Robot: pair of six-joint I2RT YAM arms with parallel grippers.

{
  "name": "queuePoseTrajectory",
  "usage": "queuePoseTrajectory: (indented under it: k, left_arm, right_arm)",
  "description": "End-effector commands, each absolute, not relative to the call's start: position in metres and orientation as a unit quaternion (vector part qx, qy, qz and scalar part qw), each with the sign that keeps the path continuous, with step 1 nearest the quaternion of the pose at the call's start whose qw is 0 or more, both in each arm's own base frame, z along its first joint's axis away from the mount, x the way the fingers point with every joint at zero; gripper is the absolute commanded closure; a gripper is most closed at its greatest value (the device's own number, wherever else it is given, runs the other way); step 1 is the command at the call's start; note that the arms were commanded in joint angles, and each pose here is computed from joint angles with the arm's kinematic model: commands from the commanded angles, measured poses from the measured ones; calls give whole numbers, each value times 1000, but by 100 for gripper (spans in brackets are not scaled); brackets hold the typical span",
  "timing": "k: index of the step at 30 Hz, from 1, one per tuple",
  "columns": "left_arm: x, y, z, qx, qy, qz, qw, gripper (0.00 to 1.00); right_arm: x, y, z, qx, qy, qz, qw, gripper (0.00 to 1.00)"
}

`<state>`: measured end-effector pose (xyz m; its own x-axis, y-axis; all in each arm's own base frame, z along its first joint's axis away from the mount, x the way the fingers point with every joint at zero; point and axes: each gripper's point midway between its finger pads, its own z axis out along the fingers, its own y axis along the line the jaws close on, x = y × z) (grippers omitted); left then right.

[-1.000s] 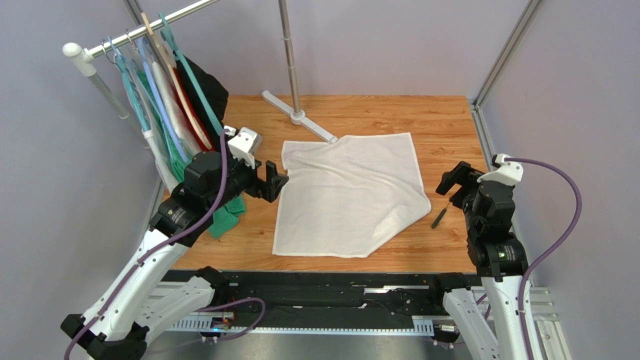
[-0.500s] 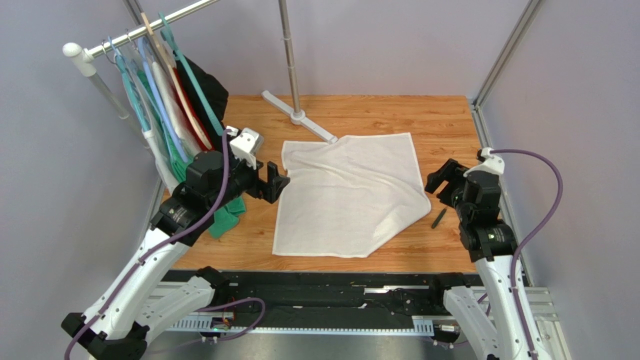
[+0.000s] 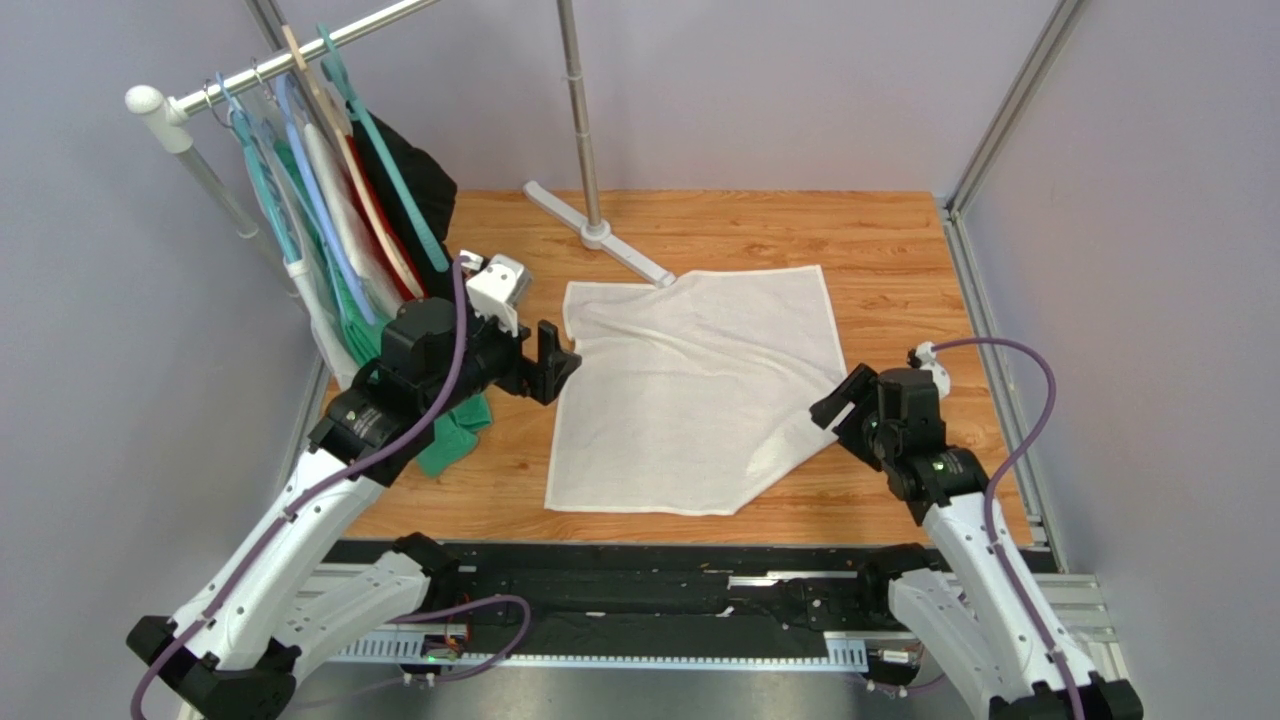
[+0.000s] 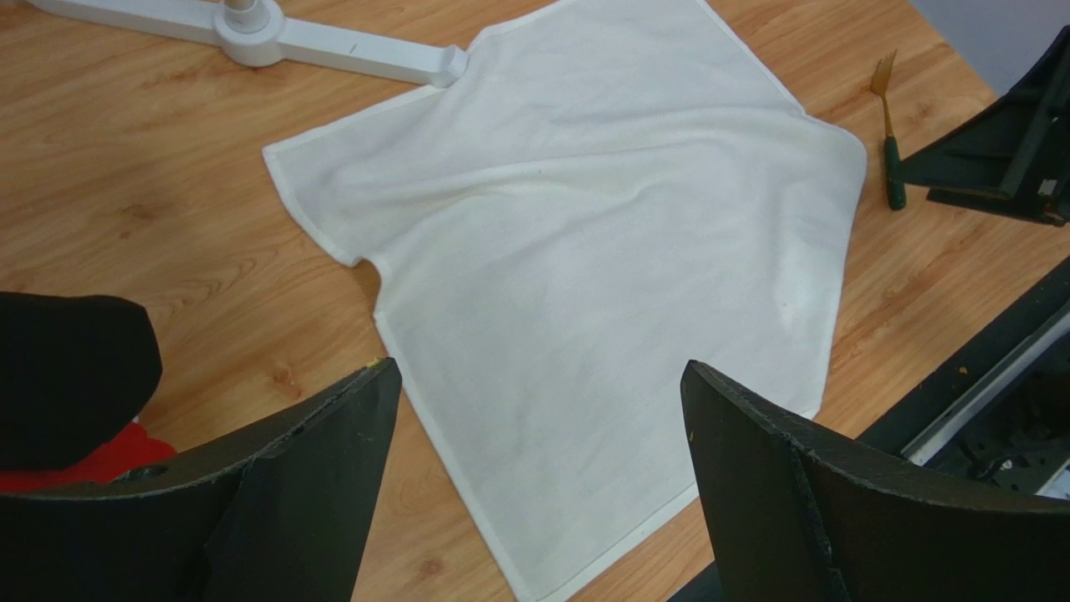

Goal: Fold the napkin, place the utensils inside, and roll it up
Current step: Flatten the napkin out

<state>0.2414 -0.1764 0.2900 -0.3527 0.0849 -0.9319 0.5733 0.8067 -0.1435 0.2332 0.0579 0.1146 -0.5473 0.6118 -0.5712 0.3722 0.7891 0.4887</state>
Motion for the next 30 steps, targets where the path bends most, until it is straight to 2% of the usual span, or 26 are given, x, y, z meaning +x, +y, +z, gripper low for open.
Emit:
queuePoseTrajectory:
  k: [1, 6, 11, 16, 24, 27, 30]
  left_arm:
    - [246, -176, 280, 164, 814, -231, 508, 11]
    - [247, -203, 262, 135, 822, -249, 494, 11]
    - [251, -257, 241, 118, 811, -337, 464, 11]
    - [261, -294, 202, 130, 823, -352, 426, 11]
    - [269, -310, 124, 121, 849, -347, 379, 11]
    - [270, -312, 100, 119, 853, -346, 372, 11]
    - [269, -307, 74, 113, 866, -330, 359, 11]
  right_arm:
    - [239, 70, 96, 309, 867, 179, 348, 28]
    - [243, 72, 73, 318, 872, 174, 329, 28]
    - [247, 75, 59, 319, 877, 173, 315, 28]
    - [244, 76, 42, 326, 881, 169, 297, 28]
    - [244, 79, 26, 326, 886, 165, 285, 30]
    - [247, 80, 22, 326, 887, 164, 283, 34]
    - [251, 81, 21, 322, 889, 162, 283, 51]
